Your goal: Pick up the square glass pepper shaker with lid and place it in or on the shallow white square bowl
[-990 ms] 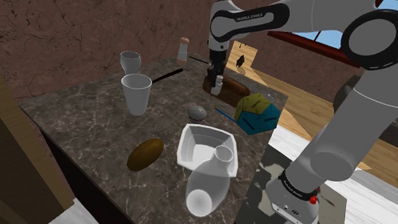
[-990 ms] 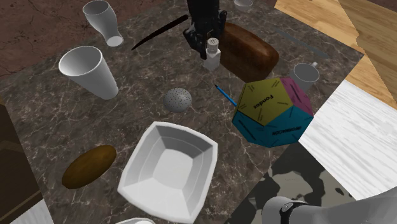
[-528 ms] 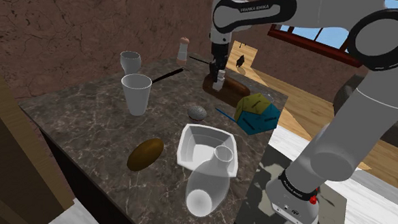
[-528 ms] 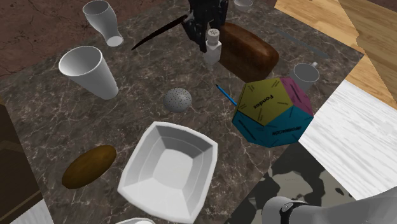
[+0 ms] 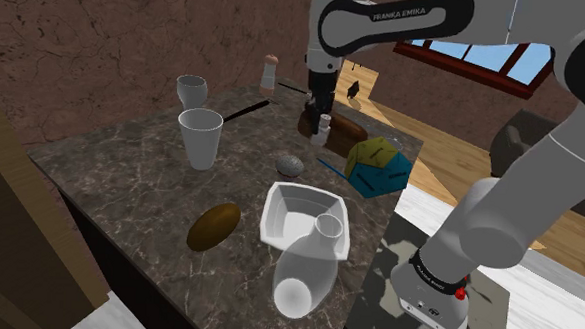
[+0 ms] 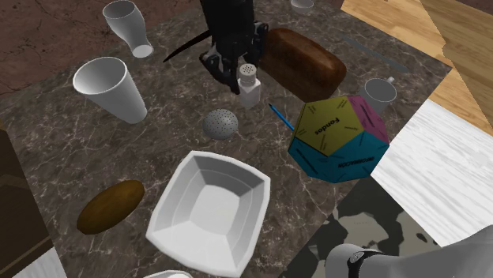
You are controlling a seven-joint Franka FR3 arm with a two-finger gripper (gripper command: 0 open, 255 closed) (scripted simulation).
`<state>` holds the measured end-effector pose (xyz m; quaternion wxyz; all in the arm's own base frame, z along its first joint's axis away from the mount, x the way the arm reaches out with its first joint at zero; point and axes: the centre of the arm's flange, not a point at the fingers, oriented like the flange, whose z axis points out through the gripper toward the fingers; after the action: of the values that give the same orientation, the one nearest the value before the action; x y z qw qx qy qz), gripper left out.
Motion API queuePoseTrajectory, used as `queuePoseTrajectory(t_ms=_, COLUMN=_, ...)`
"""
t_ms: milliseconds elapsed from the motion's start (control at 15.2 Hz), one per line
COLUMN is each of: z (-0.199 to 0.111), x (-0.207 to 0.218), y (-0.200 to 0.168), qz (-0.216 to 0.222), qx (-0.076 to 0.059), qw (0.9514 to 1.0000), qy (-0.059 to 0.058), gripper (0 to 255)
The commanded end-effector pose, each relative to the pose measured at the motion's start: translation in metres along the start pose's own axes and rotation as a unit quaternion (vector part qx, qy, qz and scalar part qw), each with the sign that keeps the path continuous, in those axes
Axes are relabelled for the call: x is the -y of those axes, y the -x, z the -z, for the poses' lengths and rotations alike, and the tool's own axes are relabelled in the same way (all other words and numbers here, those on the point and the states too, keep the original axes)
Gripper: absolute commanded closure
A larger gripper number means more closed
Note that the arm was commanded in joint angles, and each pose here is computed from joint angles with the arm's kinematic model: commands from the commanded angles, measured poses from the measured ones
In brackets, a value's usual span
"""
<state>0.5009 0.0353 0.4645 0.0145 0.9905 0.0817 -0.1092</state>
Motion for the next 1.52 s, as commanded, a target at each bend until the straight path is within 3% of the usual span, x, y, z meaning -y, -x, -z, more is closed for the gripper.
queuePoseTrajectory(t_ms=0, z=-0.004, x=0.024, y=0.015, qz=-0.001, qx=0.000, qw=1.0000, qy=0.000, gripper=255)
queuePoseTrajectory(t_ms=990, z=-0.016, x=0.205, y=0.105, qz=-0.001, qx=0.000, qw=1.0000, qy=0.000, gripper=255)
queuePoseTrajectory(t_ms=1452, z=-0.052, x=0.206, y=0.097, qz=-0.001, qx=0.000, qw=1.0000, qy=0.000, gripper=255)
